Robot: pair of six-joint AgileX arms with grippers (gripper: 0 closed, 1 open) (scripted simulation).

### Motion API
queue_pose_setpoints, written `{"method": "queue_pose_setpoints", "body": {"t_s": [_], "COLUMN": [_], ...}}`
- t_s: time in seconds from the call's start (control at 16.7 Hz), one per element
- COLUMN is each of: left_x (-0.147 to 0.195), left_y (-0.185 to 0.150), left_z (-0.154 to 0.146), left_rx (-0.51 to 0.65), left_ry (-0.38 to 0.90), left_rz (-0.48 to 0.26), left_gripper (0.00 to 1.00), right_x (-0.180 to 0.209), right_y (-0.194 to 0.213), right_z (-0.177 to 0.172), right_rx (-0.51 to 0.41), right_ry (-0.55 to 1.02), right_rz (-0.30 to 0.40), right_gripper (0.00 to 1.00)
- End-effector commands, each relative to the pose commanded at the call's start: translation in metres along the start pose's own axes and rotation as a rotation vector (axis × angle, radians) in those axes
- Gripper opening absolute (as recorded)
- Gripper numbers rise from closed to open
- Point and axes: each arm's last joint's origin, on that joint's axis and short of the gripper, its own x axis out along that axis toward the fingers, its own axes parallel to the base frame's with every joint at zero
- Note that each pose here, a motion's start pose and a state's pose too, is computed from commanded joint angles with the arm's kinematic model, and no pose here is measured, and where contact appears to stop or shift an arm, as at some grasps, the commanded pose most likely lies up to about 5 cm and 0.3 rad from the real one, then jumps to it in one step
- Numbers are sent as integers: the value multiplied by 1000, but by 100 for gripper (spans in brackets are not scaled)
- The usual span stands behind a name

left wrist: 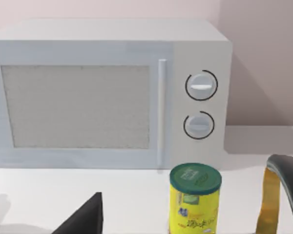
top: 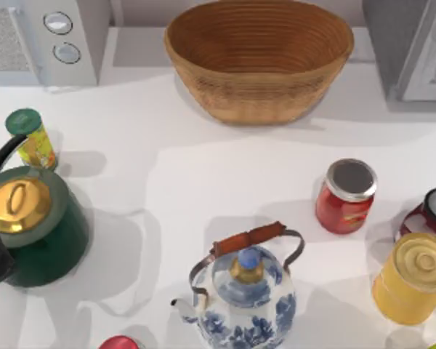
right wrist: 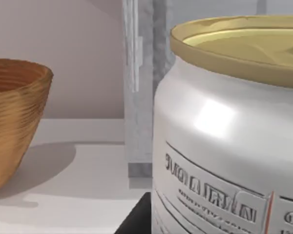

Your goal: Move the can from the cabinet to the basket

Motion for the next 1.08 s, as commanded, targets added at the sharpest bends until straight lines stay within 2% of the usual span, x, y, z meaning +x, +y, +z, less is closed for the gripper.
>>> {"method": "queue_pose_setpoints", "body": {"t_s": [0.36,0.54,0.84,1.08], "left_x": [0,0,0,0], "left_y": [0,0,0,0], "left_z": [0,0,0,0], "left_rx": [0,0,0,0], "left_ry": [0,0,0,0], "left_rz": [0,0,0,0], "left_gripper": [100,100,100,100], "right_x": [1,2,15,64], "right_y": [0,0,7,27], "right_z": [-10,-1,58,113], "right_rx": [1,2,3,-2], "right_ry": [15,4,-34,-11], "right_rz": [-1,-4,-26,-35], "right_gripper": [0,0,0,0]}}
